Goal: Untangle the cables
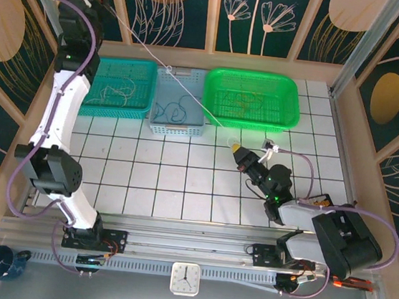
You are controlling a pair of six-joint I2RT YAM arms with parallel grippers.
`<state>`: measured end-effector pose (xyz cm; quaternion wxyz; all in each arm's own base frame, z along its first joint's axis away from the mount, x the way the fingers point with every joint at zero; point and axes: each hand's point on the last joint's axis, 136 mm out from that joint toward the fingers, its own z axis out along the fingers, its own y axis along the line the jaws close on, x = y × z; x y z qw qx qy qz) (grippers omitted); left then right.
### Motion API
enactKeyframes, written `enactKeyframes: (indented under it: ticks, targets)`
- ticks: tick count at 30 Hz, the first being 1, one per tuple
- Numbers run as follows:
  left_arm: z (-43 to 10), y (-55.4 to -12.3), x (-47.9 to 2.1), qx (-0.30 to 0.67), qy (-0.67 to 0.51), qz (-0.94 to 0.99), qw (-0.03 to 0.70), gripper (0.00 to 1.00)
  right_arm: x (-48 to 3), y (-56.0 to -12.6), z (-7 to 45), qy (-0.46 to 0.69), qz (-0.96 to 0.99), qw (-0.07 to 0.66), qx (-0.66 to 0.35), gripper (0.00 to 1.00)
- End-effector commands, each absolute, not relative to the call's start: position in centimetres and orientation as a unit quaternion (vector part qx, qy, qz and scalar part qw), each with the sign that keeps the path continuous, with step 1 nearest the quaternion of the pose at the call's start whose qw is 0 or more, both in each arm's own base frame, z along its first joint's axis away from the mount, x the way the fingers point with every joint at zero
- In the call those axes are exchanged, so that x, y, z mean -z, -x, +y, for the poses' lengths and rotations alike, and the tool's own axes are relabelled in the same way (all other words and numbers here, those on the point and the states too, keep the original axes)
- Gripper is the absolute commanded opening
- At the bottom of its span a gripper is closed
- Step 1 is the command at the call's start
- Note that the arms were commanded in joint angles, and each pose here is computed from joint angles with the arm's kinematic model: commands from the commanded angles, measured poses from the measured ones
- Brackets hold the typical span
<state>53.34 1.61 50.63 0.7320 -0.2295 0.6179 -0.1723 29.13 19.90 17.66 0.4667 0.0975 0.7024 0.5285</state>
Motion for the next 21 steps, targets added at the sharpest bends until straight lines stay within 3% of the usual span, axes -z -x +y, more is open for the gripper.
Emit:
enactKeyframes:
  ticks: [1, 7, 10, 12, 14, 17, 21]
  targets:
    - [4.5, -53.5, -52.4, 0.14, 0.254, 0.599, 0.746, 0.0, -15.8, -29.4, 18.6, -0.113, 0.73, 0.469, -0.485, 0.0]
    - [4.2, -54.4, -54.8, 0.138, 0.229, 0.596, 0.757, 0.0, -18.8, -29.4, 21.2, -0.035, 0.723, 0.469, -0.506, 0.0]
    - [3.5, -54.4, -56.3, 0.153, 0.212, 0.588, 0.766, 0.0, -21.3, -29.3, 23.1, 0.018, 0.714, 0.468, -0.52, 0.21]
    - [3.1, -54.5, -57.2, 0.163, 0.201, 0.584, 0.77, 0.0, -22.8, -29.3, 24.2, 0.046, 0.709, 0.467, -0.527, 0.44]
    - [3.0, -54.5, -58.2, 0.163, 0.195, 0.58, 0.774, 0.0, -24.0, -29.3, 25.2, 0.067, 0.707, 0.466, -0.528, 0.6]
    - [3.1, -54.6, -59.5, 0.155, 0.19, 0.577, 0.779, 0.0, -25.3, -29.5, 25.9, 0.083, 0.704, 0.469, -0.527, 0.68]
    - [3.4, -55.0, -60.6, 0.14, 0.187, 0.568, 0.789, 0.0, -25.9, -29.9, 26.0, 0.082, 0.705, 0.471, -0.524, 0.69]
